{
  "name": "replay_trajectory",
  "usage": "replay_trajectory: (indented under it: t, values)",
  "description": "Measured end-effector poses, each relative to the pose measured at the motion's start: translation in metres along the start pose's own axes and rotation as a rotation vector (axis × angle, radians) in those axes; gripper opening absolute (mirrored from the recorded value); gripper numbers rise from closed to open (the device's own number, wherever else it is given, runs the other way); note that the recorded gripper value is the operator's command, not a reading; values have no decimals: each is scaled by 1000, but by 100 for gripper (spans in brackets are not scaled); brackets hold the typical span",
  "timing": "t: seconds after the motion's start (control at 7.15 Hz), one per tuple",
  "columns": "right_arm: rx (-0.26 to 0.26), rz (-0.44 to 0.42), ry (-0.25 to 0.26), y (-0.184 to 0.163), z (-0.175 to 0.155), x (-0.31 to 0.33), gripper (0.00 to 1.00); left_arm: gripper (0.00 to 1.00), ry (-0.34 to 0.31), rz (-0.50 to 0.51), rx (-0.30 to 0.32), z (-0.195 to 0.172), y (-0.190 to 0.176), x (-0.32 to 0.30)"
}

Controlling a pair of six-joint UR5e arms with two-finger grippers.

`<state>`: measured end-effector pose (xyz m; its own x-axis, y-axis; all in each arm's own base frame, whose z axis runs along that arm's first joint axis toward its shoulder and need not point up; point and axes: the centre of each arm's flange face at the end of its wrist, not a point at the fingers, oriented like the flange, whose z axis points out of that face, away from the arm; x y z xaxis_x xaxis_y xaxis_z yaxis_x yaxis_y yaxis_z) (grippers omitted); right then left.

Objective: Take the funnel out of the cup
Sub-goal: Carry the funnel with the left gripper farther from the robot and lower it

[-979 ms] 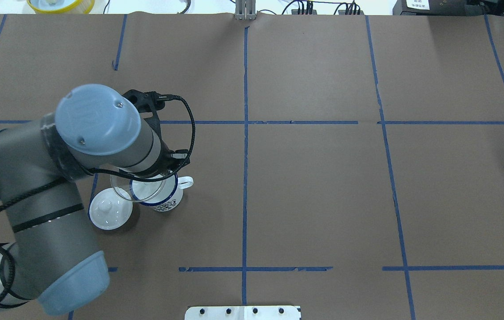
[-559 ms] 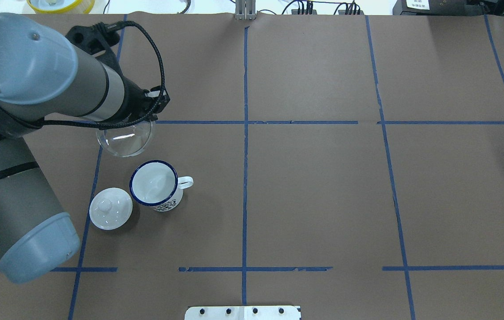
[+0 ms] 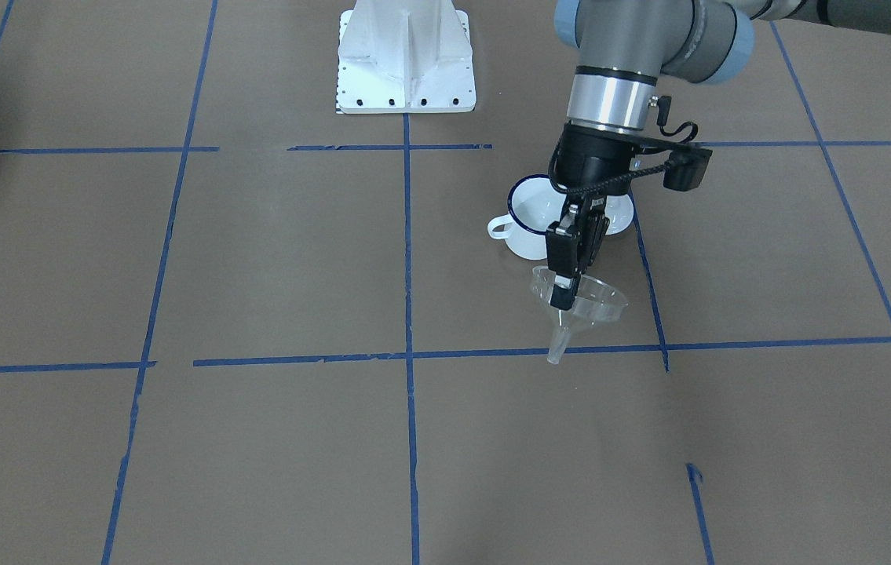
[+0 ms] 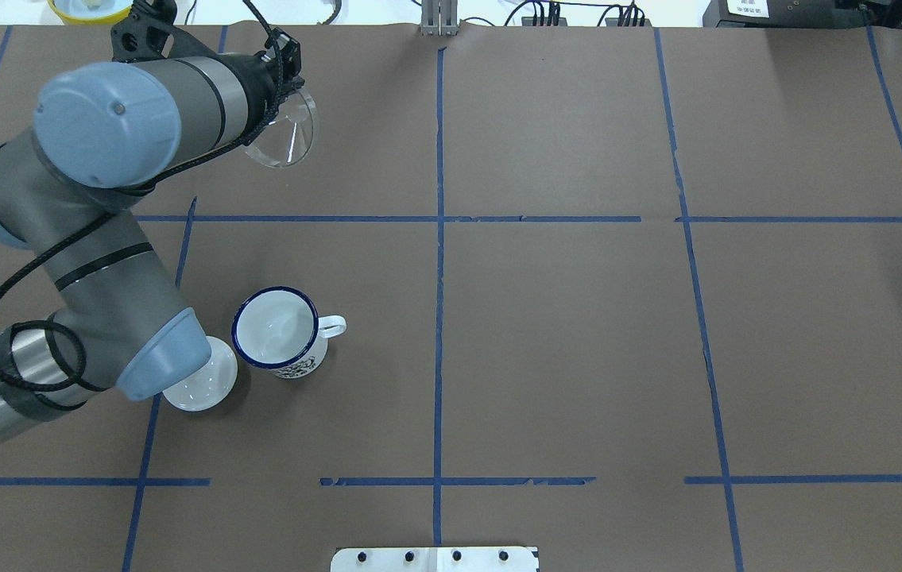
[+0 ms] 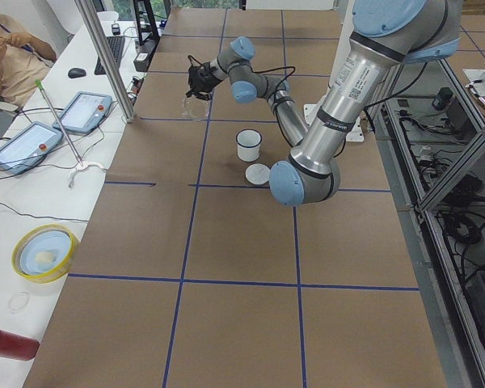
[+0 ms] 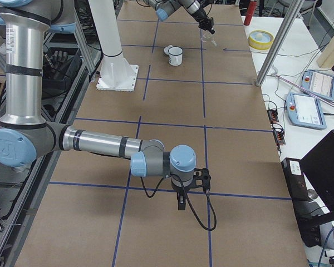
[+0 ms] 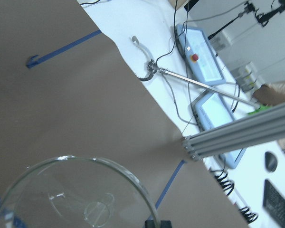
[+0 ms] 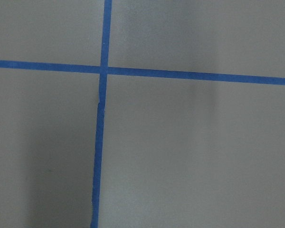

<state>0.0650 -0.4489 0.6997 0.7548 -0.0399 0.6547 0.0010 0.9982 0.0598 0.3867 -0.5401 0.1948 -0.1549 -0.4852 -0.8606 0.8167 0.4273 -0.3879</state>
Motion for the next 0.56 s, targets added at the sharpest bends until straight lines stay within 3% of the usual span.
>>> replay_trajectory:
  t: [0.14, 0.42, 0.56]
  values:
    - [0, 0, 0, 0, 0, 0, 100, 0, 34, -51, 47, 41, -9, -24]
    - [0, 0, 0, 0, 0, 0, 100, 0, 37, -61, 118, 102, -27, -75]
    - [0, 1, 0, 0, 0, 0, 100, 8, 21, -53, 136, 120, -31, -94]
